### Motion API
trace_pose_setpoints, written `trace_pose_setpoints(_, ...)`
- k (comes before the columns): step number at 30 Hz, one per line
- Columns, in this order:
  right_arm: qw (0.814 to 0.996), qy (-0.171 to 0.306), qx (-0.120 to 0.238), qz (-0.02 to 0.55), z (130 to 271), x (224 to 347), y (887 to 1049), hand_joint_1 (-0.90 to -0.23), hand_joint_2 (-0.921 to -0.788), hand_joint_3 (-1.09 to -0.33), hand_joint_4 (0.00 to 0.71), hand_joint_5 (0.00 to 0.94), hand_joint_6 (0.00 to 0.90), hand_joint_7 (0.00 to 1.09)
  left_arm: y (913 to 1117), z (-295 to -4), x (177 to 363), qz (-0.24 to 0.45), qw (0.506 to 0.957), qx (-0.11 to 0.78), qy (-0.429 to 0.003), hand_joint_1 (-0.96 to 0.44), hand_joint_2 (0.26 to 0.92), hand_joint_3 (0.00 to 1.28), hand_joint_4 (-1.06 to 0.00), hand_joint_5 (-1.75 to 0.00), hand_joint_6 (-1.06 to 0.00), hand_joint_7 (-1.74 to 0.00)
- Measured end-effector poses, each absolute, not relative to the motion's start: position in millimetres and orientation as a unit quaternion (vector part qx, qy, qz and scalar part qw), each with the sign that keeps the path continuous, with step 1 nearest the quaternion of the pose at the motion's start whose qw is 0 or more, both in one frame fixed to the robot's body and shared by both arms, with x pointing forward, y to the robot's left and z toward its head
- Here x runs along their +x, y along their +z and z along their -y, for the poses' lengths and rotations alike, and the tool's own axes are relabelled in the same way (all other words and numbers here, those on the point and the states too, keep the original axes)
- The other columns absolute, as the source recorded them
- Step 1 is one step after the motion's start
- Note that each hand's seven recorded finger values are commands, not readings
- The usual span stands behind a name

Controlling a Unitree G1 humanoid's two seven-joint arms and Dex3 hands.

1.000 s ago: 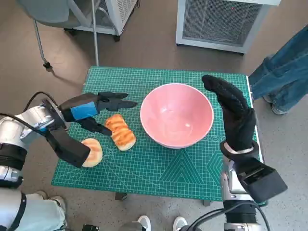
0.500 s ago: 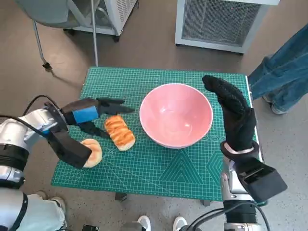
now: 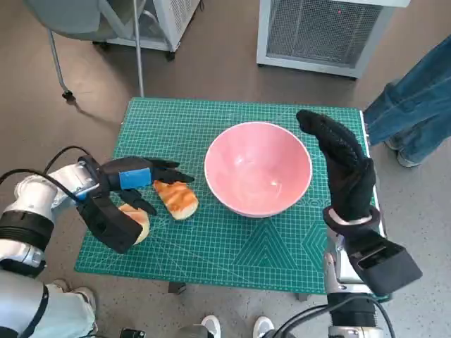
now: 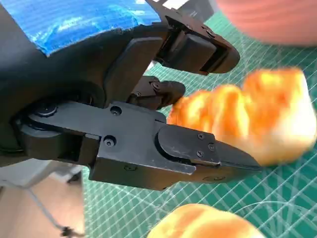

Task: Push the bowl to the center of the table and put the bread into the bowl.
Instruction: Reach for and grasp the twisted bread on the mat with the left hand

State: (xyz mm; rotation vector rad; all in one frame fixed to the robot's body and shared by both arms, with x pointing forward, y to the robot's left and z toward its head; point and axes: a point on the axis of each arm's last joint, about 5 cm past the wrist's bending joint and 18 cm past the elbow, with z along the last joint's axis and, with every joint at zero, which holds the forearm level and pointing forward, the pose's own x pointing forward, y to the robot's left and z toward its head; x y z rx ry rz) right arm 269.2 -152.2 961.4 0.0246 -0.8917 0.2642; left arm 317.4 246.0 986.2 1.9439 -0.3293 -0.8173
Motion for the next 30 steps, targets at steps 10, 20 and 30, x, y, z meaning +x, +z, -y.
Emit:
trace_pose_setpoints(10,0.894,0.127,0.015,0.43,151.4,269.2,961.1,-0.655,-0.921,-0.79,0.216,0.002,-0.001,0.64,985.5,-244.3,319.2,0.115,0.479,0.807,-0.327,-0.23,0.774,0.0,-0.24,0.0,-0.41,0.0)
trace_pose_setpoints(20,0.895,0.127,0.018,0.428,149.8,269.2,960.3,-0.655,-0.921,-0.79,0.217,0.002,-0.001,0.64,973.4,-238.4,319.9,0.126,0.481,0.804,-0.326,-0.21,0.779,0.0,-0.35,-0.04,-0.46,-0.03)
trace_pose_setpoints(30,0.895,0.129,0.019,0.428,149.7,269.1,960.1,-0.654,-0.921,-0.793,0.215,0.002,-0.001,0.64,961.1,-237.9,318.3,0.165,0.501,0.787,-0.32,-0.14,0.907,0.15,-0.65,-0.65,-0.55,-1.11)
